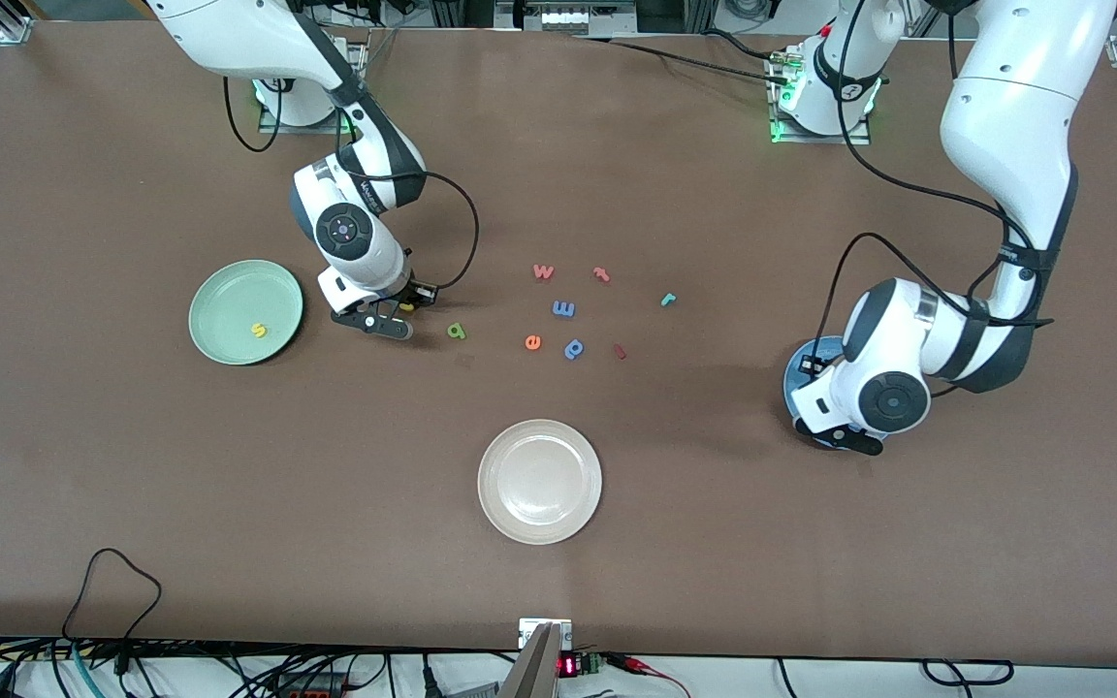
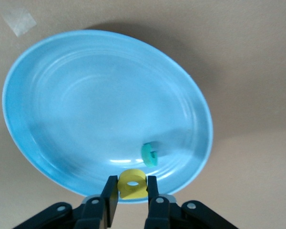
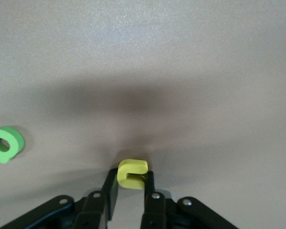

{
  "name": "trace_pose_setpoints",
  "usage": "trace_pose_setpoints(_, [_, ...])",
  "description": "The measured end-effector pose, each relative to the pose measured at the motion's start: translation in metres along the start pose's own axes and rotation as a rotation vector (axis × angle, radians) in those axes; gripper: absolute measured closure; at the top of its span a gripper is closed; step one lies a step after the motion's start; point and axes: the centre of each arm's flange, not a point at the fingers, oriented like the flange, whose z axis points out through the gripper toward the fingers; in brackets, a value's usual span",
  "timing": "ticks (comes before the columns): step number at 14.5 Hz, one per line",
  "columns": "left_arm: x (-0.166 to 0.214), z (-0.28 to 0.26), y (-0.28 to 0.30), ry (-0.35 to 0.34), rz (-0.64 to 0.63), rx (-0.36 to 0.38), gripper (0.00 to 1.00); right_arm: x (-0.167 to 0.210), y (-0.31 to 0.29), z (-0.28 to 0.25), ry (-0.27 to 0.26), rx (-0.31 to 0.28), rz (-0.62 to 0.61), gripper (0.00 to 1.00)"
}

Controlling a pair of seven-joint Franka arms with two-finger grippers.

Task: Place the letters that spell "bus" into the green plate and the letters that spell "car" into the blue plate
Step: 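Carry the u to the green plate while the left gripper drops yellow letter, then release the u on the green plate while the left gripper grasps teal letter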

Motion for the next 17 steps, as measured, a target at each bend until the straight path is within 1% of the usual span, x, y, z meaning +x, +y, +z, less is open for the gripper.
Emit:
trace_pose_setpoints(2, [0.001,0.0,0.004,0.002,0.021,-0.002,0.46,0.0,0.0,0.0,0.0,0.0,0.0,0.75])
trace_pose_setpoints(3, [0.001,-0.001,0.008,0.004,0.028,-0.003,0.36,0.0,0.0,0.0,0.001,0.0,-0.001,0.75])
trace_pose_setpoints(5, [0.002,-0.005,0.025,0.009,0.038,-0.015,0.19,0.003,0.002,-0.002,0.004,0.002,-0.018,0.75])
trace_pose_setpoints(6, [0.002,-0.008,0.039,0.009,0.017,-0.031,0.1,0.007,0.005,-0.005,0.011,0.007,-0.033,0.75])
trace_pose_setpoints(7, [0.002,-0.012,0.058,0.005,-0.032,-0.055,0.01,0.013,0.011,-0.012,0.021,0.013,-0.051,0.75])
trace_pose_setpoints(8, [0.001,-0.015,0.077,0.0,-0.089,-0.071,0.0,0.021,0.02,-0.021,0.029,0.018,-0.068,0.75])
trace_pose_setpoints(9, [-0.001,-0.017,0.099,-0.006,-0.153,-0.085,0.0,0.03,0.033,-0.032,0.025,0.015,-0.086,0.75])
trace_pose_setpoints(10, [-0.005,-0.018,0.123,-0.014,-0.209,-0.098,0.0,0.038,0.049,-0.043,0.014,0.006,-0.103,0.75])
trace_pose_setpoints(11, [-0.009,-0.018,0.148,-0.012,-0.238,-0.108,0.0,0.046,0.068,-0.054,-0.001,-0.001,-0.122,0.75])
trace_pose_setpoints(12, [-0.012,-0.016,0.175,0.011,-0.218,-0.125,0.0,0.055,0.09,-0.065,-0.012,-0.004,-0.143,0.75])
trace_pose_setpoints(14, [-0.022,-0.005,0.223,0.08,-0.114,-0.165,0.0,0.075,0.139,-0.078,-0.032,0.0,-0.188,0.75])
trace_pose_setpoints(16, [-0.04,0.006,0.249,0.099,-0.008,-0.16,0.0,0.093,0.19,-0.078,-0.053,0.012,-0.226,0.75])
trace_pose_setpoints(17, [-0.049,0.009,0.257,0.112,0.038,-0.14,0.0,0.098,0.213,-0.074,-0.064,0.019,-0.242,0.75])
